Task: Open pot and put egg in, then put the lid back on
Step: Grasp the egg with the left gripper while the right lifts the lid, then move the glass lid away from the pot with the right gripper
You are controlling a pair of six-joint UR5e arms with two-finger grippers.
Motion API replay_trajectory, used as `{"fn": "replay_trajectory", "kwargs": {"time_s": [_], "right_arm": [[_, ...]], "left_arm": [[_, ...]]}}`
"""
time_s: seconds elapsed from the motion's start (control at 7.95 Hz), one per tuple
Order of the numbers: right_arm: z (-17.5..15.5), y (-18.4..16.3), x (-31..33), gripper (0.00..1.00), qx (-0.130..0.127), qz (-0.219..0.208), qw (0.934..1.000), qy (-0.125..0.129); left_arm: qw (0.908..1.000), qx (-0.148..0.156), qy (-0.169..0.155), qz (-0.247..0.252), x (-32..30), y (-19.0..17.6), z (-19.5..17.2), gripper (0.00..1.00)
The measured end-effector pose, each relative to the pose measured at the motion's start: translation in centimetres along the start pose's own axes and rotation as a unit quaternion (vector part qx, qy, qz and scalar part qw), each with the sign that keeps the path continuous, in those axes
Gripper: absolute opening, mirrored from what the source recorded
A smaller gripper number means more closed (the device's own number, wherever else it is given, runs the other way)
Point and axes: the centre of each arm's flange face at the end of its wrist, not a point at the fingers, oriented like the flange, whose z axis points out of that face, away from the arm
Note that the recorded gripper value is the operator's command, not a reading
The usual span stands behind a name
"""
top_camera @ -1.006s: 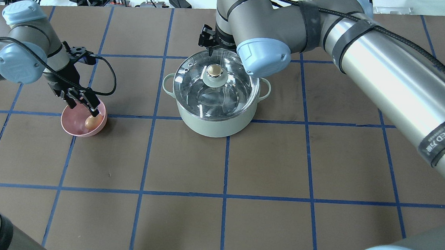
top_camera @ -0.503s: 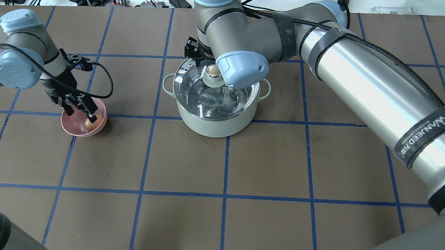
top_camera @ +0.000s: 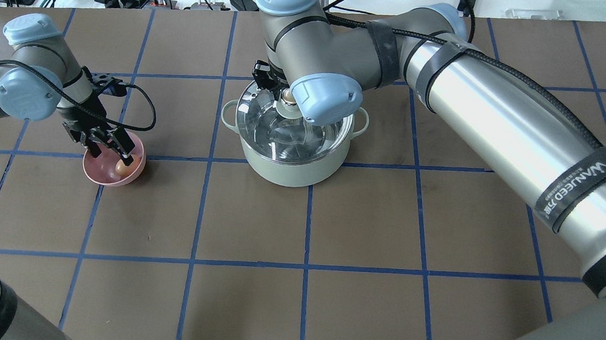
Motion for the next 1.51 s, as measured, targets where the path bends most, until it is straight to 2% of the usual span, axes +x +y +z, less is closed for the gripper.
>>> {"fn": "replay_trajectory", "kwargs": {"time_s": [0.13, 0.63, 0.75, 1.01, 1.13, 1.26, 1.51], "right_arm": [[0.0, 0.1, 0.0, 0.00, -0.001, -0.001, 1.0000, -0.001], [-1.0, 0.3, 0.3, 0.00, -0.005, 0.001, 1.0000, 0.001], [-1.9, 0.4, 0.6, 0.00, -0.009, -0.001, 1.0000, 0.003], [-3.9, -0.7, 2.7, 0.00, -0.021, -0.014, 0.9997, -0.001], [-5.5, -2.3, 5.5, 0.00, -0.030, -0.023, 0.9993, -0.002], [-7.1, -4.2, 9.2, 0.00, -0.040, -0.035, 0.9986, -0.002], [-9.4, -7.7, 16.9, 0.00, -0.051, -0.062, 0.9967, 0.002]], "left_arm": [[0.9999, -0.001, 0.000, -0.011, -0.1, -0.1, 0.1, 1.00], [0.9995, -0.005, 0.003, -0.032, -0.2, -0.4, 0.8, 1.00], [0.9994, -0.006, 0.004, -0.034, -0.2, -0.5, 0.9, 0.97], [0.9994, -0.007, 0.004, -0.034, -0.2, -0.5, 1.0, 0.71], [0.9994, -0.007, 0.004, -0.035, -0.2, -0.5, 1.0, 0.43], [0.9994, -0.007, 0.005, -0.034, -0.2, -0.5, 1.0, 0.22], [0.9994, -0.006, 0.005, -0.034, -0.2, -0.5, 1.0, 0.22]]}}
